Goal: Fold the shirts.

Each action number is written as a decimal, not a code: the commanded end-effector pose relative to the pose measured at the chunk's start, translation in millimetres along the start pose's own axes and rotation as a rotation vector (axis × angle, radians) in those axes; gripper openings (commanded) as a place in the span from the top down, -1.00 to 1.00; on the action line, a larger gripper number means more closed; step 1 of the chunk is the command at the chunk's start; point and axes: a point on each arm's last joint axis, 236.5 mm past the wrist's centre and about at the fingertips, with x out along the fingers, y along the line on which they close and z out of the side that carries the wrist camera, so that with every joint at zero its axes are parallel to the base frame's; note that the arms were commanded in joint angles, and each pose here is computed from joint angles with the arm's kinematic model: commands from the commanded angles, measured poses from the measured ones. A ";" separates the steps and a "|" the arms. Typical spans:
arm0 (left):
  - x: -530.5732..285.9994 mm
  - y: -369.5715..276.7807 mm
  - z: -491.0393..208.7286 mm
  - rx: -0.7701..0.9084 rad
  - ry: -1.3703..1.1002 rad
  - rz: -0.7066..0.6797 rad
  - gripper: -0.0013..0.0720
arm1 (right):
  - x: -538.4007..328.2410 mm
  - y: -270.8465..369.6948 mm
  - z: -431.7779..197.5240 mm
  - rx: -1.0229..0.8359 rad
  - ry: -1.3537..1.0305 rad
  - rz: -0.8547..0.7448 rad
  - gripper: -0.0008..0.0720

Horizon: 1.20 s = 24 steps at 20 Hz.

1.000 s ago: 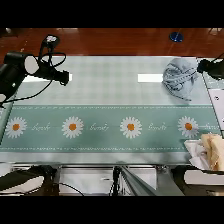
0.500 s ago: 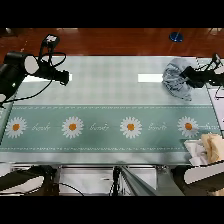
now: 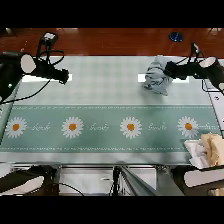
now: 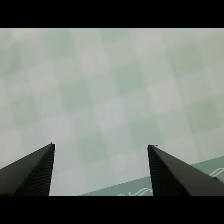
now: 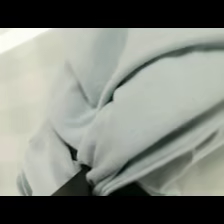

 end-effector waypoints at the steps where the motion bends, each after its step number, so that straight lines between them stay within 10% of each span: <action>1: -34.1 -5.0 15.8 -0.026 -0.068 -0.028 -1.00 | -50.6 110.2 -25.2 -0.213 0.038 0.150 0.92; 8: -96.7 -90.1 10.5 -0.172 -0.050 -0.396 -1.00 | -91.7 240.0 -149.5 -0.446 0.292 0.320 0.92; 15: -68.3 -141.3 -47.3 -0.071 0.142 -0.470 -1.00 | -19.0 186.7 -216.2 -0.642 0.504 0.047 0.91; 16: -62.5 -148.1 -57.8 -0.061 0.173 -0.478 -1.00 | -11.2 183.8 -223.3 -0.632 0.531 0.050 0.76; 18: -51.9 -157.8 -70.9 -0.051 0.204 -0.485 -1.00 | -5.7 186.4 -234.9 -0.626 0.571 0.087 -0.46; 24: -33.1 -139.3 -53.2 0.022 0.103 -0.452 -1.00 | -80.4 135.4 -164.7 -0.706 0.460 -0.107 -0.51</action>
